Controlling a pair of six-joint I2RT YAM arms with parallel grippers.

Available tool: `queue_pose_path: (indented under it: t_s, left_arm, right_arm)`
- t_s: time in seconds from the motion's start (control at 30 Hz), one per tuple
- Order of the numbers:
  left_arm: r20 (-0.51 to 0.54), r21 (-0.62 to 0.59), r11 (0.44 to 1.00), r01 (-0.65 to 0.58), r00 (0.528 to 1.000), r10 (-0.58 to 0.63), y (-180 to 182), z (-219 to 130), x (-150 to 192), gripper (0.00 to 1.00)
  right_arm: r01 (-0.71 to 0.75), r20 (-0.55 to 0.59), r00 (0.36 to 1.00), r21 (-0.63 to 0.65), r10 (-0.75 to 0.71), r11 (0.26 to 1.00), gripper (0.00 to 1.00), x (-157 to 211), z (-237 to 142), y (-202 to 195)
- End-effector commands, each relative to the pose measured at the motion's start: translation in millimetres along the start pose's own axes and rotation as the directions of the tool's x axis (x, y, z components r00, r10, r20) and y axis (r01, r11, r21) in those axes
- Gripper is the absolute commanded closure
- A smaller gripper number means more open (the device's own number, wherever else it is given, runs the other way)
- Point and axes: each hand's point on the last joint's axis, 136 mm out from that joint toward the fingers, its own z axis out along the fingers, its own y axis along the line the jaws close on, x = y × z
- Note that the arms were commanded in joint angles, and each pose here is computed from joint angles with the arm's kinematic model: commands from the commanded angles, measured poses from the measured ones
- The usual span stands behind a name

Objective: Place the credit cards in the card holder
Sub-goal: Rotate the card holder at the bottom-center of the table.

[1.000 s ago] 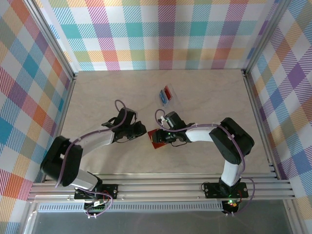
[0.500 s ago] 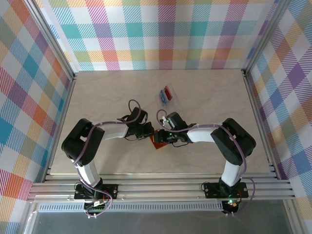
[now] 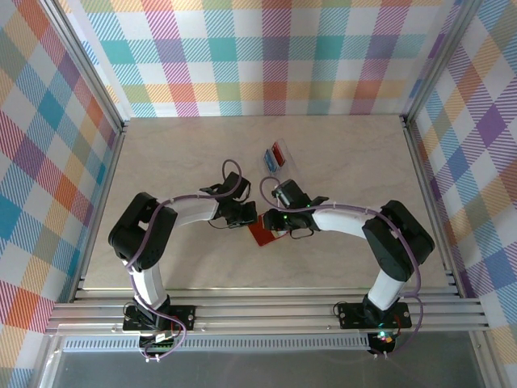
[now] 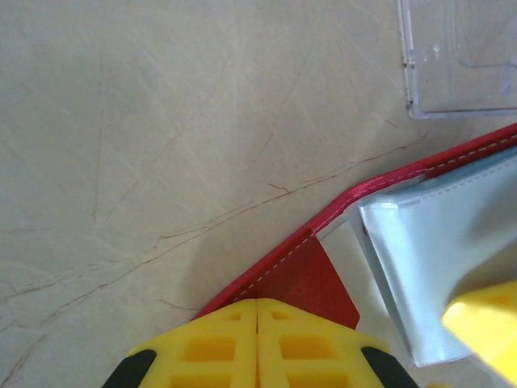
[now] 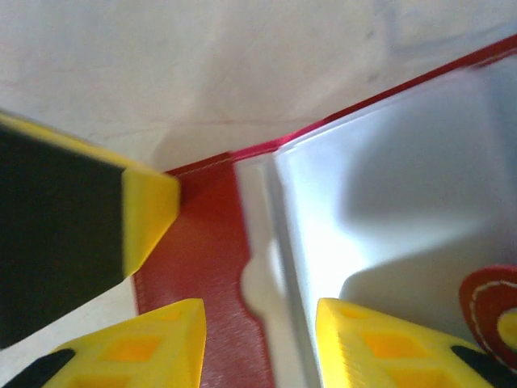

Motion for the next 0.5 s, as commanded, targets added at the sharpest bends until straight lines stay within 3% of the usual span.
queue_pose_path:
  t_s: [0.0,0.2,0.47]
  left_arm:
    - [-0.104,-0.219,0.975,-0.047,0.994,0.024,55,12,33,0.92]
    - [-0.099,-0.235,0.969,-0.072,0.994,0.049,59,10,33,0.9]
    - [-0.082,-0.249,0.964,-0.095,0.994,0.077,58,11,24,0.87]
  right_arm:
    - [0.035,0.009,0.999,0.168,-0.037,0.985,0.59,-5,-7,-29]
    - [0.029,-0.045,0.999,0.205,-0.02,0.978,0.6,7,8,-41]
    - [-0.061,-0.094,0.992,0.173,0.078,0.983,0.63,53,14,-54]
